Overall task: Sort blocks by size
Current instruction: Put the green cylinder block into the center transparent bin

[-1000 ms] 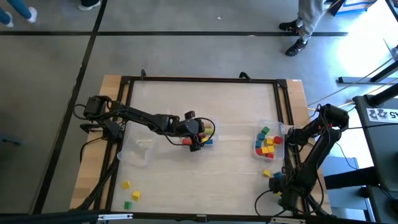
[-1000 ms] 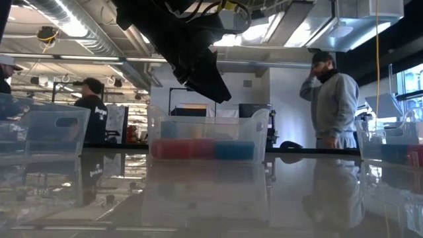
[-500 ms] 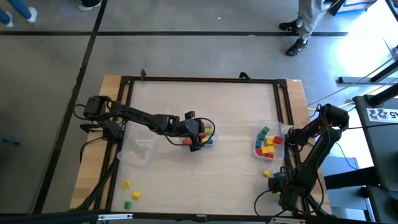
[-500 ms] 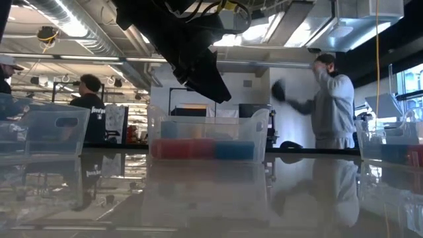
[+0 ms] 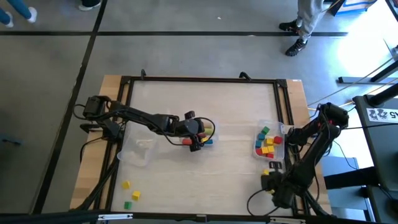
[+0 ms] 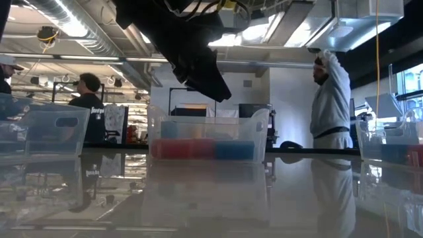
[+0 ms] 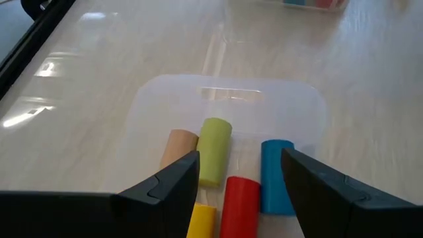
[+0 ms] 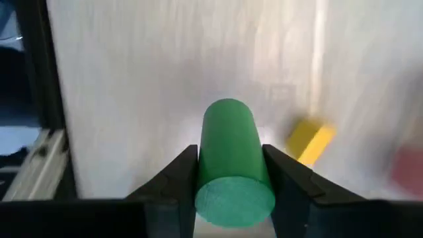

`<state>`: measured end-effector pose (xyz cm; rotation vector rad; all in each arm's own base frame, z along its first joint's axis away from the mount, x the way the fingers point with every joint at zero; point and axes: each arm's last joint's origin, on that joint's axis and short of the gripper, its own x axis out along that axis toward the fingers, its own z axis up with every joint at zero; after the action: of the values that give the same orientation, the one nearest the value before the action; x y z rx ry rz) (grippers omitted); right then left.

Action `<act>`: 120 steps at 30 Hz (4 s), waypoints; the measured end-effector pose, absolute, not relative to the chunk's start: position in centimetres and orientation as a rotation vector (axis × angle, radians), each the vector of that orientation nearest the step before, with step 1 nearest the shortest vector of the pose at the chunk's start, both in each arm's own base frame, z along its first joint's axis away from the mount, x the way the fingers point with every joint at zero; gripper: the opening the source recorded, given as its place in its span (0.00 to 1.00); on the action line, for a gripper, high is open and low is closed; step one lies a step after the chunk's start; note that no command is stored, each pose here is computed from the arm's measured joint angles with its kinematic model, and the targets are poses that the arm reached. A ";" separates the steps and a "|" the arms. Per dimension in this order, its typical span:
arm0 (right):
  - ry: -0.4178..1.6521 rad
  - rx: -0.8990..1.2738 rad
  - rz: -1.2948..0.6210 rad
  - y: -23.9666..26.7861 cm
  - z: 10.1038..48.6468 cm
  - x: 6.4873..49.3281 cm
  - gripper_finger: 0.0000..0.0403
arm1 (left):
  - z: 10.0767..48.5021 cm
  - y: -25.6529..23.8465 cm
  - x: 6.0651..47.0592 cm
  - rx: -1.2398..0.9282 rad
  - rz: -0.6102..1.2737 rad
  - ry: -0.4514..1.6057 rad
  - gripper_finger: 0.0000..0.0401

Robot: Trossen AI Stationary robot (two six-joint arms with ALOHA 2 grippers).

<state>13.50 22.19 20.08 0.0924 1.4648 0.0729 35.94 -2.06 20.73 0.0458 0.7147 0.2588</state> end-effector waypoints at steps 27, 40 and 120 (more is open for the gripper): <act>0.984 -0.361 -0.001 13.3 21.6 25.6 0.35 | 26.6 -7.2 26.0 -0.044 0.245 0.714 0.52; 0.685 -0.416 -0.096 7.1 23.9 31.1 0.35 | 23.9 -9.3 23.9 -0.175 0.263 0.649 0.52; 1.683 0.338 0.236 24.4 21.4 11.2 0.75 | 24.0 -10.6 23.6 -0.213 0.296 0.577 0.52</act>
<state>11.22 24.41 21.38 0.3377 1.6829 0.2360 23.60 -10.56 24.05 -0.2126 0.5769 0.2963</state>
